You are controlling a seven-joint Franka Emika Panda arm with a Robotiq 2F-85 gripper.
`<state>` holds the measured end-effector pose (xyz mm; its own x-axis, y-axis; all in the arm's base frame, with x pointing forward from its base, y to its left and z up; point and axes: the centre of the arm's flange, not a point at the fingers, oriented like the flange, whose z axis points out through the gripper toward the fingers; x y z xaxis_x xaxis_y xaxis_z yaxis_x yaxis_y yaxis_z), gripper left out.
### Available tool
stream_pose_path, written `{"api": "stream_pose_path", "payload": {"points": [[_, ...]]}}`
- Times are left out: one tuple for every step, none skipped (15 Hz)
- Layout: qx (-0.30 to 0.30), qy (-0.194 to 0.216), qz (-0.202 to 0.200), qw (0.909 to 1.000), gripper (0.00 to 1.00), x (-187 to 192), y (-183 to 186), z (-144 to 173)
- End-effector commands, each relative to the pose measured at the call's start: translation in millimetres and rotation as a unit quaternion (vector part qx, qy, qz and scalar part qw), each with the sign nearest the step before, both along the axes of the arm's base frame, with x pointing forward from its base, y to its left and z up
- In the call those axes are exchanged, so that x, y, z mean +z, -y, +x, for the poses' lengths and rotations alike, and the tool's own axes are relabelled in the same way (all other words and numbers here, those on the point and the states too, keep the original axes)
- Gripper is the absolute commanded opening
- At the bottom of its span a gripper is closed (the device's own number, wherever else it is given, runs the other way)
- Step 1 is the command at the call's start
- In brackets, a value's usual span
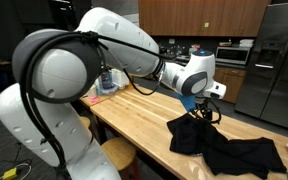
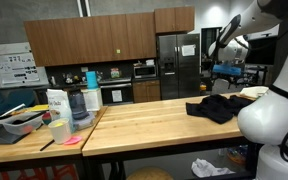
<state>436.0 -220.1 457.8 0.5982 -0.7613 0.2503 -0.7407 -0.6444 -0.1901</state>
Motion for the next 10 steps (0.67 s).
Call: {"api": "stream_pose_path", "payload": {"points": [[-0.055,0.018,0.01,0.9983,1.0,2.1,-7.6,12.8],[-0.066,0.019,0.014,0.9975,1.0,1.8,-10.0,15.2],[-0.078,0.019,0.016,0.9967,1.0,1.4,-13.7,16.9],[-0.088,0.021,0.02,0.9957,1.0,-0.5,-17.5,21.3],[-0.095,0.021,0.024,0.995,1.0,-2.3,-21.4,24.3],[-0.101,0.021,0.03,0.9943,1.0,-5.4,-24.6,29.5],[-0.106,0.02,0.036,0.9936,1.0,-8.9,-28.4,33.8],[-0.109,0.02,0.041,0.9929,1.0,-13.5,-30.8,39.0],[-0.109,0.019,0.047,0.9928,1.0,-17.0,-32.2,41.5],[-0.109,0.02,0.052,0.9924,1.0,-17.4,-35.2,41.6]]}}
